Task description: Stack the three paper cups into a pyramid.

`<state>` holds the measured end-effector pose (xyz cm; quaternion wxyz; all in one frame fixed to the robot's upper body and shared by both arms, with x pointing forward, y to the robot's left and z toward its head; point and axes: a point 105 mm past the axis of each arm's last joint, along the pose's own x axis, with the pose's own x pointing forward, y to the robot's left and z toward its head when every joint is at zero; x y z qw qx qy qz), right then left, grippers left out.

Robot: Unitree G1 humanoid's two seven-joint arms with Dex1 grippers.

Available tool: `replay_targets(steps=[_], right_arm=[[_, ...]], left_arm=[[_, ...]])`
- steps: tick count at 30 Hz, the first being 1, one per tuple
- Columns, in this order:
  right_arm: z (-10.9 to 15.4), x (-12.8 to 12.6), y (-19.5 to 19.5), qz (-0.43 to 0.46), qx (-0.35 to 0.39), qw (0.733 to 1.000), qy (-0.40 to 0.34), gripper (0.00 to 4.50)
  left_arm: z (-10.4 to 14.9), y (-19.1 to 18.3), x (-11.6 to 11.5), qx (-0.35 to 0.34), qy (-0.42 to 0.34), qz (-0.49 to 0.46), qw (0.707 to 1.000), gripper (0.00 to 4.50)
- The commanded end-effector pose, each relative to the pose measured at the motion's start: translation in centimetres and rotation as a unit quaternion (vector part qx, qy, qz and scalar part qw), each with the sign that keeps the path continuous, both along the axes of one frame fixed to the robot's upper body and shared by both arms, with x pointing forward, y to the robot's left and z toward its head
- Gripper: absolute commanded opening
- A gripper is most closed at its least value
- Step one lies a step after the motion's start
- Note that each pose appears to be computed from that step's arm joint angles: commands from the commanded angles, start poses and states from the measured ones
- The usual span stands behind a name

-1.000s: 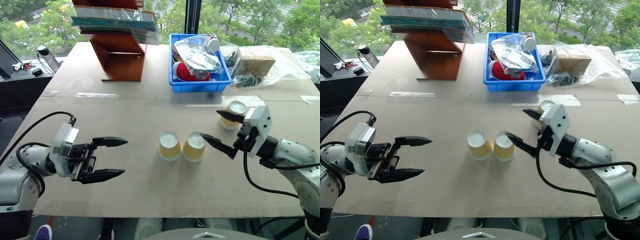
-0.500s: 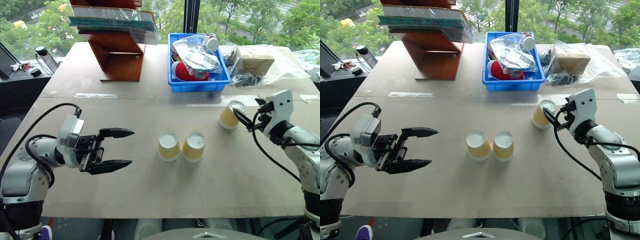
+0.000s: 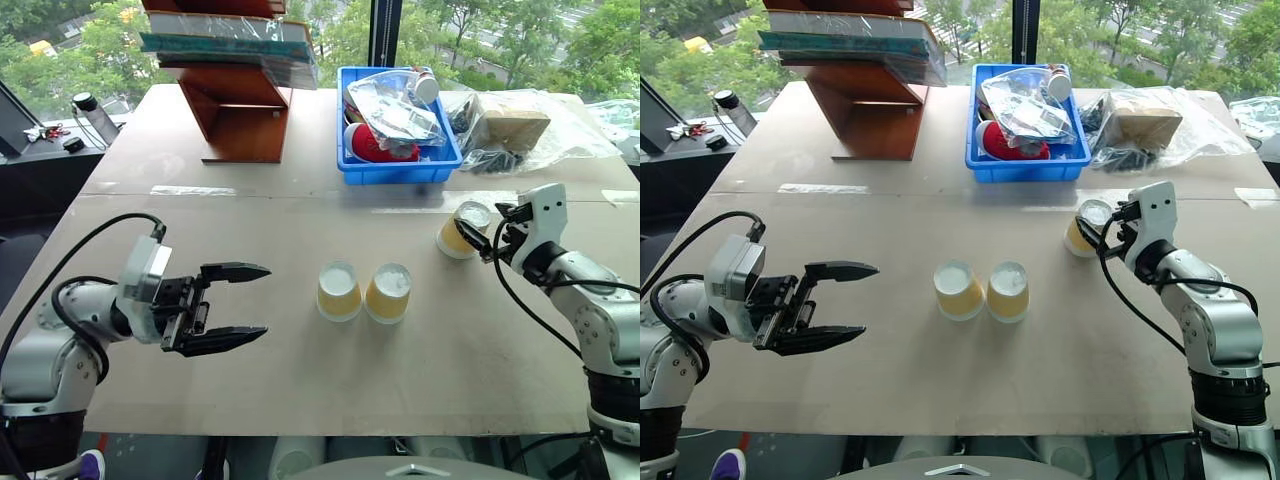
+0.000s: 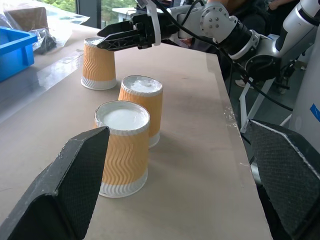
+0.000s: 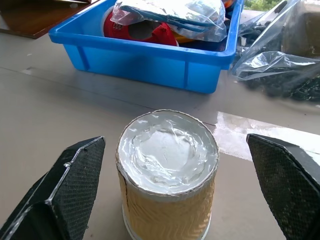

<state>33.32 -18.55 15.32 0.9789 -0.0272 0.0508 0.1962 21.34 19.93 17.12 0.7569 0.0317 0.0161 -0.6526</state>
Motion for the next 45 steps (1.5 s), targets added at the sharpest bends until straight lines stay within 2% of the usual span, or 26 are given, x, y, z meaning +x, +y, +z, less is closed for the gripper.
replay_targets(steps=[1,13,18,19,23,26,31,35,41,45], right_arm=[[1.0,0.3,0.3,0.007,0.001,1.000,-0.027,4.48],[-0.1,1.1,0.1,0.006,0.018,1.000,-0.020,4.48],[0.0,1.0,0.0,0.009,0.019,0.999,-0.025,2.26],[0.1,0.9,0.1,0.011,0.018,0.999,-0.028,2.06],[1.0,0.2,0.6,0.038,0.008,0.998,-0.043,2.06],[3.1,-1.4,2.5,0.102,0.002,0.993,-0.067,2.06],[7.7,-4.3,7.3,0.222,-0.002,0.968,-0.116,2.06],[9.7,-6.2,10.5,0.302,-0.028,0.944,-0.133,2.06],[9.8,-8.7,13.6,0.402,-0.055,0.907,-0.109,2.06],[9.1,-9.2,14.2,0.425,-0.068,0.898,-0.089,2.06]], left_arm=[[1.1,-0.1,-0.3,-0.007,-0.025,-0.002,1.000,4.50],[1.3,0.0,-0.4,-0.006,-0.025,0.004,1.000,4.50],[1.3,0.0,-0.4,-0.006,-0.025,0.005,1.000,4.50],[1.3,0.0,-0.4,-0.006,-0.025,0.006,1.000,4.50],[1.3,0.0,-0.4,-0.006,-0.024,0.008,1.000,4.50],[1.2,0.0,-0.3,-0.008,-0.021,0.011,1.000,4.50],[0.8,0.2,-0.1,-0.007,-0.015,0.014,1.000,4.50],[0.6,0.3,0.0,-0.005,-0.011,0.014,1.000,4.50],[0.4,0.3,0.0,-0.004,-0.008,0.013,1.000,4.50],[0.4,0.4,-0.3,-0.003,-0.006,0.013,1.000,4.50]])
